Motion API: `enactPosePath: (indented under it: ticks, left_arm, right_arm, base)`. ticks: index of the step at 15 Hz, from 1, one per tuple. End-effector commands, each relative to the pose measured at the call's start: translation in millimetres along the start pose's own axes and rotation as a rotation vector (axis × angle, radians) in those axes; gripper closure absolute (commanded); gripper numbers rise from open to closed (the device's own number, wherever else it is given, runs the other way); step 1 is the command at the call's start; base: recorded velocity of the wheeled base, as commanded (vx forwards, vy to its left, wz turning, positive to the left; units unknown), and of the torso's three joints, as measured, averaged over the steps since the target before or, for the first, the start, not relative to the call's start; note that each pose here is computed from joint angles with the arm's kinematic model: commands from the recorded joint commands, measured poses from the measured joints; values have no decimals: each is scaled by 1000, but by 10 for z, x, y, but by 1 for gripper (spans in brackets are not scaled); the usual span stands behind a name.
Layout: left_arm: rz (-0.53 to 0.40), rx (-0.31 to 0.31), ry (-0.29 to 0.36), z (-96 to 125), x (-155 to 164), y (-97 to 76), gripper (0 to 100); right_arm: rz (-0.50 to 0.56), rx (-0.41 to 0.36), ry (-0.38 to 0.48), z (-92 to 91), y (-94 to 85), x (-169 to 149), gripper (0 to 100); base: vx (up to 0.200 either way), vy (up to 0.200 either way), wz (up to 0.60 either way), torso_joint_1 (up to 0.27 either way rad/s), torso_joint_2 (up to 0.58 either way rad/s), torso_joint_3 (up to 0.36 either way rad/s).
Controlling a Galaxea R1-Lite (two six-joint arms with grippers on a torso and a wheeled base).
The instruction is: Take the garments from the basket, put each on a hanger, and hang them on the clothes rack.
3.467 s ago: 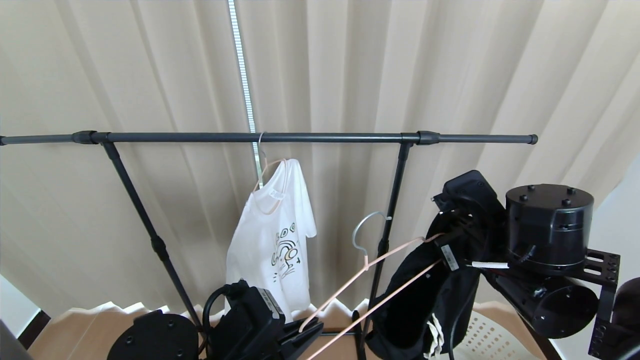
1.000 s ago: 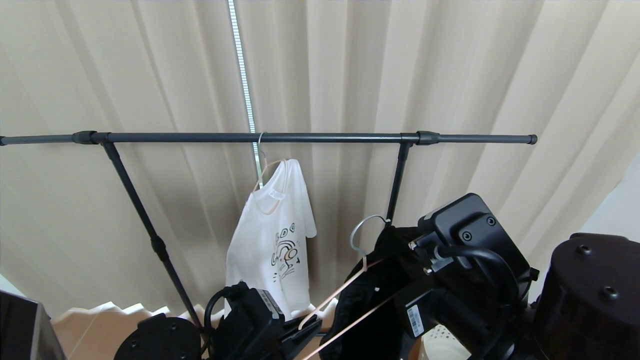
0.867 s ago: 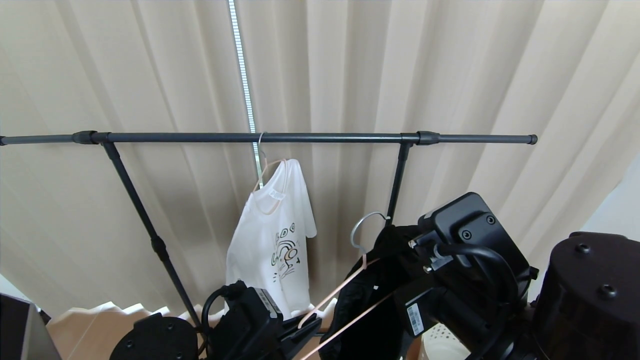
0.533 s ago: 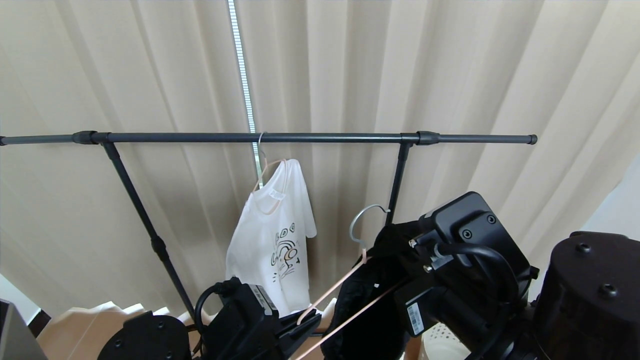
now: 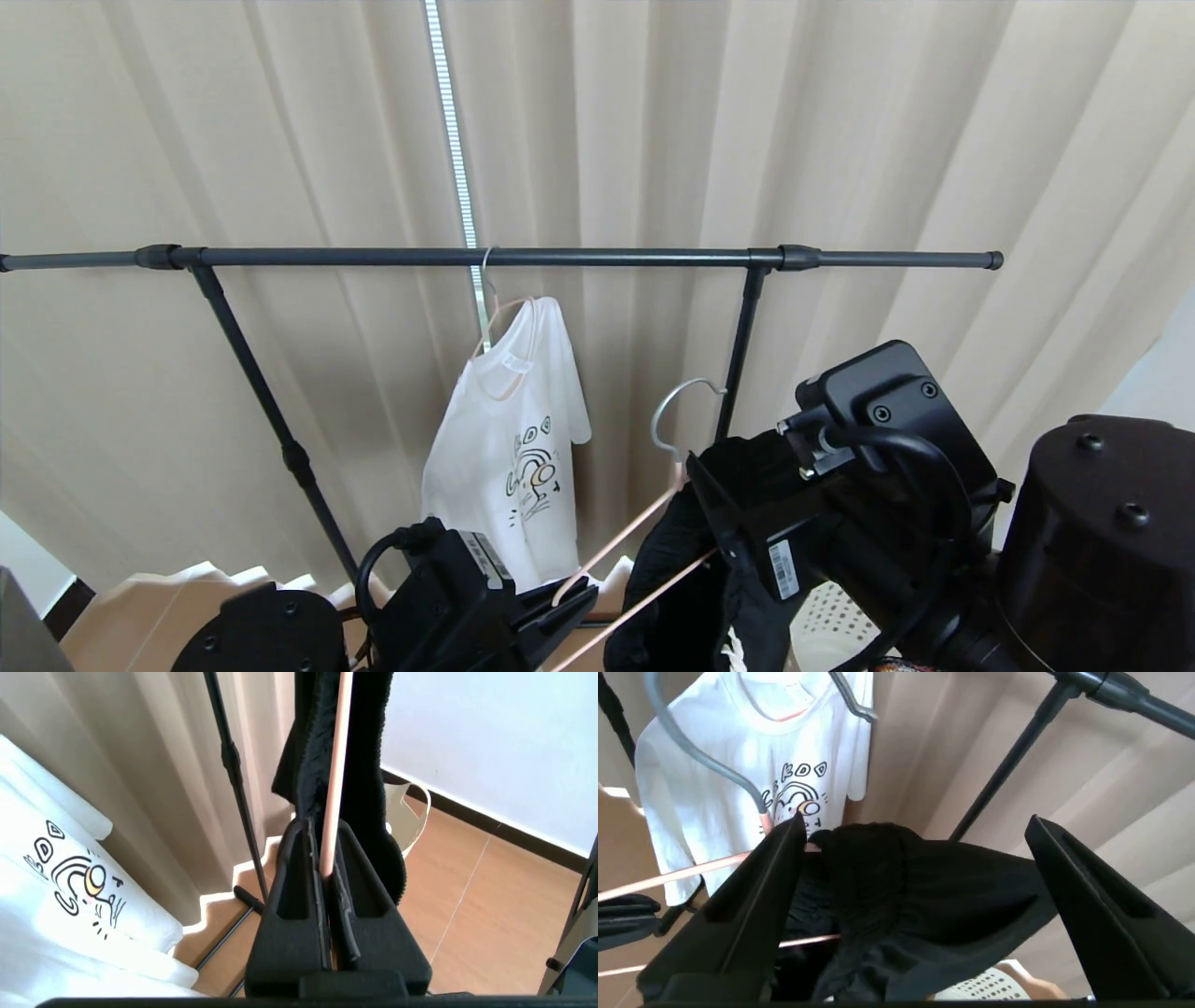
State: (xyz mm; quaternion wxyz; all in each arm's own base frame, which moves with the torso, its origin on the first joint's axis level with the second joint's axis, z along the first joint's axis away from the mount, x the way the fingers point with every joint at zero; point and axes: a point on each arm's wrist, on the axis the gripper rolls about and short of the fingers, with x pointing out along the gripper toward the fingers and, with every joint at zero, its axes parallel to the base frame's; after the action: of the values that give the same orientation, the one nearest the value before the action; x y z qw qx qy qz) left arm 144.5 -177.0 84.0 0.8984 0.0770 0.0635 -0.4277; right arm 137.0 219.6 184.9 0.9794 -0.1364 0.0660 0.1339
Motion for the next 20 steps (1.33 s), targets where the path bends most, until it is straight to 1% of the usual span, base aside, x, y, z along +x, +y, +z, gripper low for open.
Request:
enactPosePath:
  ticks: [1, 2, 4, 5, 6, 7, 8, 9, 10, 11, 12, 13, 14, 16, 17, 18, 19, 20]
  left_arm:
    - [3, -2, -7, 14, -4, 5, 100]
    - [3, -3, -7, 14, -4, 5, 100]
    - [1, -7, -3, 5, -8, 4, 100]
    - [0, -8, 0, -1, -9, 6, 100]
    - [2, -9, 2, -5, -7, 16, 100]
    - [3, -12, 5, -12, -8, 25, 100]
    - [13, -20, 9, -20, -4, 52, 100]
    - [13, -23, 9, -21, -4, 55, 100]
    - [-5, -24, 12, -29, -12, 53, 100]
    - [-28, -24, 19, -45, -34, 59, 100]
    - [-49, -25, 28, -65, -54, 74, 100]
    - [-47, -26, 30, -68, -57, 80, 100]
    - [-49, -26, 30, -68, -57, 79, 100]
    - [-77, -26, 37, -83, -74, 71, 100]
    - [-112, -23, 47, -105, -100, 60, 100]
    - [-120, -24, 50, -110, -106, 58, 100]
    - [-136, -25, 56, -122, -130, 52, 100]
    - [-147, -26, 60, -128, -148, 49, 100]
  right_arm:
    - [-7, 2, 0, 4, -13, 13, 0]
    - [-6, 1, -2, 8, -31, -4, 0]
    - [4, -9, -14, 35, -142, -101, 0]
    - [29, -25, -15, 30, -215, -126, 0]
    - [96, -55, -16, 16, -342, -165, 0]
    - [146, -72, -17, 17, -428, -203, 0]
    - [237, -91, 16, 12, -629, -269, 0]
    - [297, -95, 43, 9, -748, -307, 0]
    - [370, -108, 56, 46, -873, -349, 0]
    - [414, -129, 72, 69, -971, -365, 0]
    - [479, -165, 110, 124, -1123, -344, 0]
    - [507, -178, 127, 144, -1169, -333, 0]
    - [597, -219, 167, 210, -1287, -313, 0]
    - [700, -267, 240, 236, -1379, -187, 0]
    - [772, -296, 302, 221, -1423, -28, 0]
    - [795, -302, 312, 225, -1433, 18, 0]
    - [888, -312, 361, 204, -1436, 185, 0]
    - [929, -323, 380, 207, -1431, 257, 0]
  base:
    - [0, 0, 0, 0, 0, 0]
    - [0, 0, 0, 0, 0, 0]
    - [0, 0, 0, 0, 0, 0]
    - [0, 0, 0, 0, 0, 0]
    - [0, 0, 0, 0, 0, 0]
    - [0, 0, 0, 0, 0, 0]
    - [0, 0, 0, 0, 0, 0]
    - [0, 0, 0, 0, 0, 0]
    - [0, 0, 0, 0, 0, 0]
    - [0, 0, 0, 0, 0, 0]
    - [0, 0, 0, 0, 0, 0]
    - [0, 0, 0, 0, 0, 0]
    - [0, 0, 0, 0, 0, 0]
    - [0, 0, 0, 0, 0, 0]
    - [0, 0, 0, 0, 0, 0]
    - [0, 0, 0, 0, 0, 0]
    - [0, 0, 0, 0, 0, 0]
    - [0, 0, 0, 0, 0, 0]
